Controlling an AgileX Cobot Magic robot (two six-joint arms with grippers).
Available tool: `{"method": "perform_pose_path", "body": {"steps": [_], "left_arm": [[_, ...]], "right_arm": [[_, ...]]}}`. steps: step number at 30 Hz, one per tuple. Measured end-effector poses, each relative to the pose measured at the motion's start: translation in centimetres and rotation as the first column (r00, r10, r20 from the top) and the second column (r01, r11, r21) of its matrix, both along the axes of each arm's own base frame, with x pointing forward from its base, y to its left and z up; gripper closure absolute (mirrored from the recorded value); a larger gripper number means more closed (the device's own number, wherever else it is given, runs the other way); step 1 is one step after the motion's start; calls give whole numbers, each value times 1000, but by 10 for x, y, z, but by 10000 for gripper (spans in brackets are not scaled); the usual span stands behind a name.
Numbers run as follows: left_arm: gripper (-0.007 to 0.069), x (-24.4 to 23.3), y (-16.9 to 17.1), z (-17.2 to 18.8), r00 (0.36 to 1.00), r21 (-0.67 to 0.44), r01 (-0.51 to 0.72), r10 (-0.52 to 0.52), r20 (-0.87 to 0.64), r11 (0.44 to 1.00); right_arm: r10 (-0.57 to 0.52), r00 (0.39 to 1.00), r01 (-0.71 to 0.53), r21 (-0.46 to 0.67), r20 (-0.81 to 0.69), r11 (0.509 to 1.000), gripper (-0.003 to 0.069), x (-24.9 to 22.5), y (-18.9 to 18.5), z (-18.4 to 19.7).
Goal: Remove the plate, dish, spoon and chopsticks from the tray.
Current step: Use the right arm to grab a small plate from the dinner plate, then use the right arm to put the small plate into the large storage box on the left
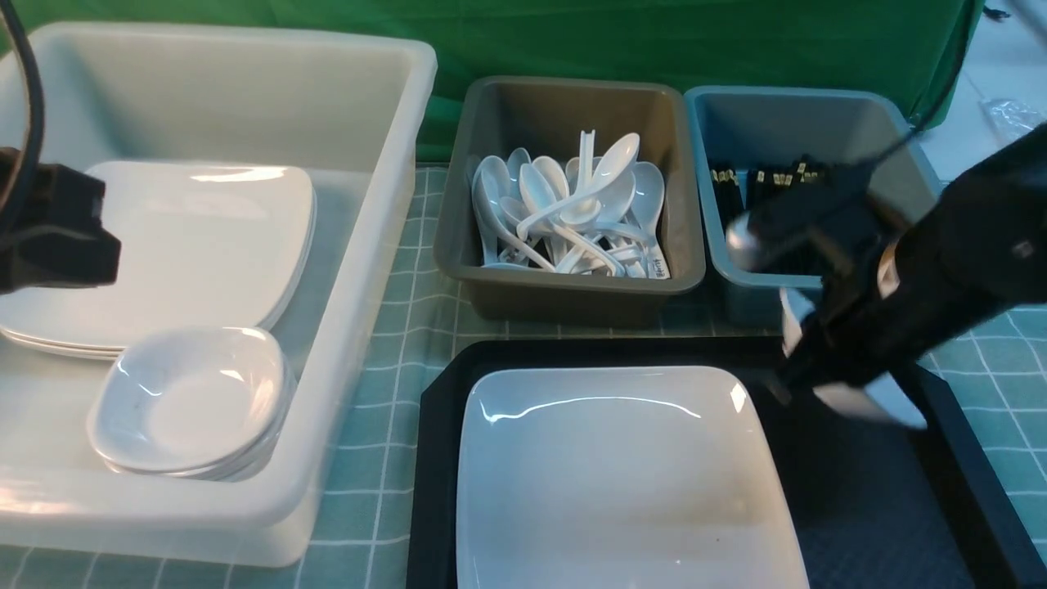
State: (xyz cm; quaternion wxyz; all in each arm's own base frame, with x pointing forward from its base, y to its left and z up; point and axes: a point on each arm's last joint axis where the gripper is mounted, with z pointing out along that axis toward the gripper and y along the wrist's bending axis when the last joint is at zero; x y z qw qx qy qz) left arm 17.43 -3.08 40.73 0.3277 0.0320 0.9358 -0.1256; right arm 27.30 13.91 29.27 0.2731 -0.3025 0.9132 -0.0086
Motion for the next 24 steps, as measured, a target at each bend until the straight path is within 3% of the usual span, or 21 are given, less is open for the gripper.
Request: {"method": "perform_pose_path", "body": {"steps": [5,10,17,24], "left_arm": [[615,3,2,2,998,-16,-51,52,23,999],[615,6,6,3,991,-22,-127,128,46,992],[615,10,9,6,973,-77,-213,218,75,974],[615,12,12,9,954,-107,-273,284,100,956]], "right_arm": [[68,986,-90,147,151,985,594,-5,24,55],[268,917,-354,292,294,889,594,-14,86,97],[476,818,-569,338,323,750,594,-27,189,85],[582,757,-653,309,296,692,594,-34,253,47]]}}
